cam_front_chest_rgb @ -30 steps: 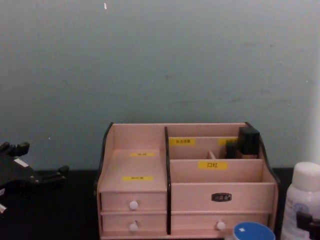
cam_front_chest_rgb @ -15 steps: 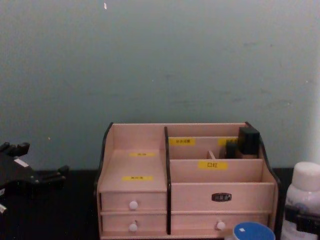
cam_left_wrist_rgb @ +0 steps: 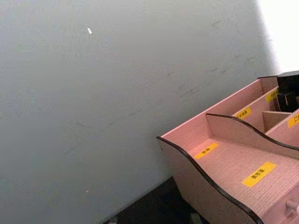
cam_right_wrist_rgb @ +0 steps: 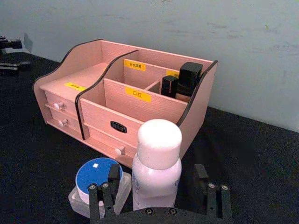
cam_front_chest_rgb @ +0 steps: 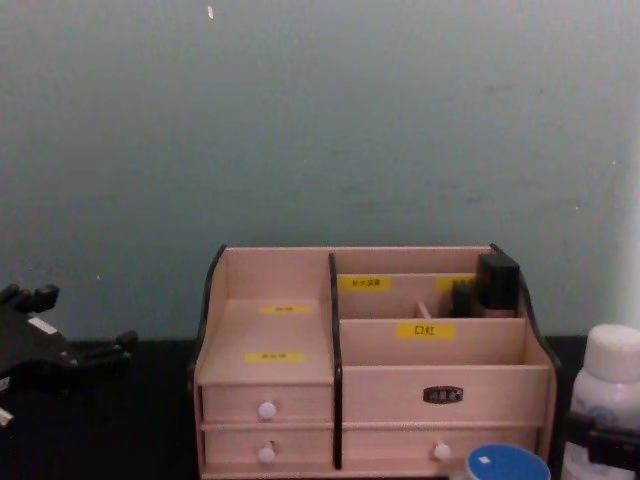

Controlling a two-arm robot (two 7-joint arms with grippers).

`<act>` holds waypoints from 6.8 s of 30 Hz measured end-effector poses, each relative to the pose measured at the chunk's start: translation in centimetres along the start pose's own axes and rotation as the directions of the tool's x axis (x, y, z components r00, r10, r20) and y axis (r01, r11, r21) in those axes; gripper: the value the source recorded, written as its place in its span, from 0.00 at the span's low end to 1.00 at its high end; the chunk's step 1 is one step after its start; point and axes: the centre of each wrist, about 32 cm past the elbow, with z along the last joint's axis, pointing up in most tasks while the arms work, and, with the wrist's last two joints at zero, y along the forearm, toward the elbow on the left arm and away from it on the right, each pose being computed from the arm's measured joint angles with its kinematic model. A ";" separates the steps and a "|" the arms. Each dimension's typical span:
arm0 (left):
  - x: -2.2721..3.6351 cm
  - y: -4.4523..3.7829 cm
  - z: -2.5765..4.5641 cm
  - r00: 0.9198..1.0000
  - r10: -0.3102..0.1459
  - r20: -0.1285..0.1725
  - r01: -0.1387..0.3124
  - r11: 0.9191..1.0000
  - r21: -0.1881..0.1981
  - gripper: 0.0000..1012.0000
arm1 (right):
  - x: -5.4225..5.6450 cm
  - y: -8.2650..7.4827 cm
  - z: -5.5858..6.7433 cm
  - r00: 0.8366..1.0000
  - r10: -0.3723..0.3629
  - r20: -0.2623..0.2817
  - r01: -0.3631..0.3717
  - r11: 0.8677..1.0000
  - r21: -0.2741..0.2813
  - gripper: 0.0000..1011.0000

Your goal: Pick up the facial cleanser and watermelon frost from the table and place them into the tiered storage box.

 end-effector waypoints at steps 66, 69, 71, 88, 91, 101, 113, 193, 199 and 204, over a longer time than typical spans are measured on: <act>0.00 0.00 0.00 1.000 0.000 0.000 0.000 1.000 0.000 0.99 | 1.6 4.5 9.7 0.992 0.100 0.079 -0.112 0.979 0.168 0.58; 0.00 0.00 0.00 1.000 0.000 0.000 0.000 1.000 0.000 0.99 | 1.8 5.8 10.3 0.992 0.102 0.075 -0.114 0.977 0.179 0.58; 0.00 0.00 0.00 1.000 0.000 0.000 0.000 1.000 0.000 0.99 | 1.9 6.5 10.5 0.992 0.101 0.070 -0.113 0.977 0.184 0.58; 0.00 0.00 0.00 1.000 0.000 0.000 0.000 1.000 0.000 0.99 | 2.4 12.8 11.9 0.992 0.118 0.040 -0.123 0.979 0.162 0.58; 0.00 0.00 0.00 1.000 0.000 0.000 0.000 1.000 0.000 0.99 | 2.2 13.5 11.9 0.992 0.124 0.037 -0.128 0.980 0.151 0.58; 0.00 0.00 0.00 1.000 0.000 0.000 0.000 1.000 0.000 0.99 | 2.1 15.0 11.3 0.991 0.132 0.020 -0.134 0.983 0.124 0.58; 0.00 0.00 0.00 1.000 0.000 0.000 0.000 1.000 0.000 0.99 | 2.0 16.1 11.2 0.990 0.141 0.017 -0.142 0.982 0.124 0.58; 0.00 0.00 0.00 1.000 0.000 0.000 0.000 1.000 0.000 0.99 | 2.2 17.5 9.6 0.992 0.127 0.002 -0.127 0.991 0.032 0.99; 0.00 0.00 0.00 1.000 0.000 0.000 0.000 1.000 0.000 0.99 | 2.2 15.8 10.3 0.992 0.125 0.022 -0.126 0.988 0.085 0.99; 0.00 0.00 0.00 1.000 0.000 0.000 0.000 1.000 0.000 0.99 | 2.3 13.2 10.3 0.989 0.141 0.036 -0.143 0.985 0.093 0.99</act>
